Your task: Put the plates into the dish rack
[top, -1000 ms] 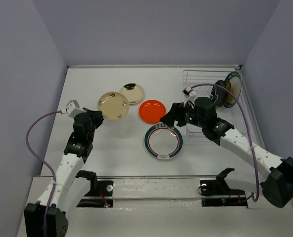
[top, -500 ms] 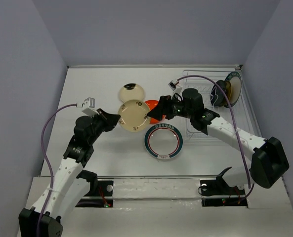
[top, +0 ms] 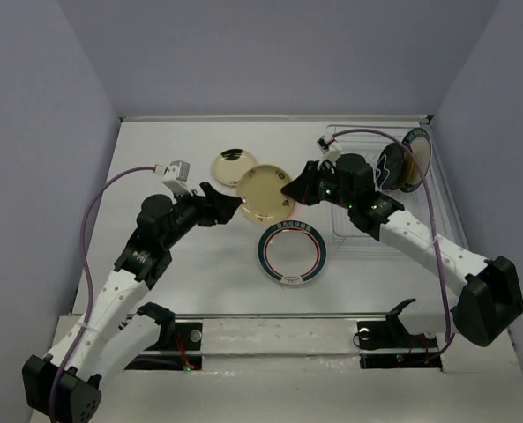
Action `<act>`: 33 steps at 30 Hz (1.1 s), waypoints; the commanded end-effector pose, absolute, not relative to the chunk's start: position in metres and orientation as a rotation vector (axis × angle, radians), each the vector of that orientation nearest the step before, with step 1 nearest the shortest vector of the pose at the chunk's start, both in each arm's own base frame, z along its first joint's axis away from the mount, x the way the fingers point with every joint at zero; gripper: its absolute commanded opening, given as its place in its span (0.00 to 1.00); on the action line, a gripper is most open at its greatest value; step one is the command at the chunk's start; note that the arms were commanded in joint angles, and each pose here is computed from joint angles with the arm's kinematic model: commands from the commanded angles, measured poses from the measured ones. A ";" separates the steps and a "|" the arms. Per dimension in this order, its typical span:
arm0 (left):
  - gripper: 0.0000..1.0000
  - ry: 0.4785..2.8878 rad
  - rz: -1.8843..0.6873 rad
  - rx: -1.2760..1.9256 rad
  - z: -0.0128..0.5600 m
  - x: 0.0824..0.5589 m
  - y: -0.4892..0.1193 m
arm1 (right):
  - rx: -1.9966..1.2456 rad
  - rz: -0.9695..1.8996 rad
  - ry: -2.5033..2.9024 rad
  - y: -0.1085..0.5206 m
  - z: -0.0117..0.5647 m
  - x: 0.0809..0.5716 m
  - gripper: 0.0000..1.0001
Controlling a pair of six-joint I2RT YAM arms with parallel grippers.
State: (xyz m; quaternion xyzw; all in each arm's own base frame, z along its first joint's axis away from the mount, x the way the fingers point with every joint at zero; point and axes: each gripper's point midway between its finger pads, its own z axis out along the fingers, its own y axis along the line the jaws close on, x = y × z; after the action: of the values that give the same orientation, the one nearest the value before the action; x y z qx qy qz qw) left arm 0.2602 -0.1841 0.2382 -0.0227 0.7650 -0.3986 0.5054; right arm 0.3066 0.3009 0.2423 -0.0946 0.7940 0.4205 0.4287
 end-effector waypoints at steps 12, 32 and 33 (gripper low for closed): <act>0.99 1.736 -0.657 0.150 0.283 0.249 -0.147 | 0.376 -0.455 1.750 -0.039 0.320 0.412 0.07; 0.99 1.746 -0.622 0.145 0.280 0.248 -0.142 | 0.062 -0.738 1.930 -0.050 0.256 0.476 0.07; 0.99 1.753 -0.626 0.147 0.278 0.248 -0.143 | 0.049 -0.694 1.953 -0.044 0.247 0.478 0.07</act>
State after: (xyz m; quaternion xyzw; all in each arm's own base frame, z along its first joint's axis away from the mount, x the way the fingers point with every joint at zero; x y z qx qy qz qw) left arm 0.2467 -0.1393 0.2800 0.0514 0.7564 -0.2685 0.5943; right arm 0.4658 -0.0455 0.2208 0.0064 0.8292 -0.2975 0.4732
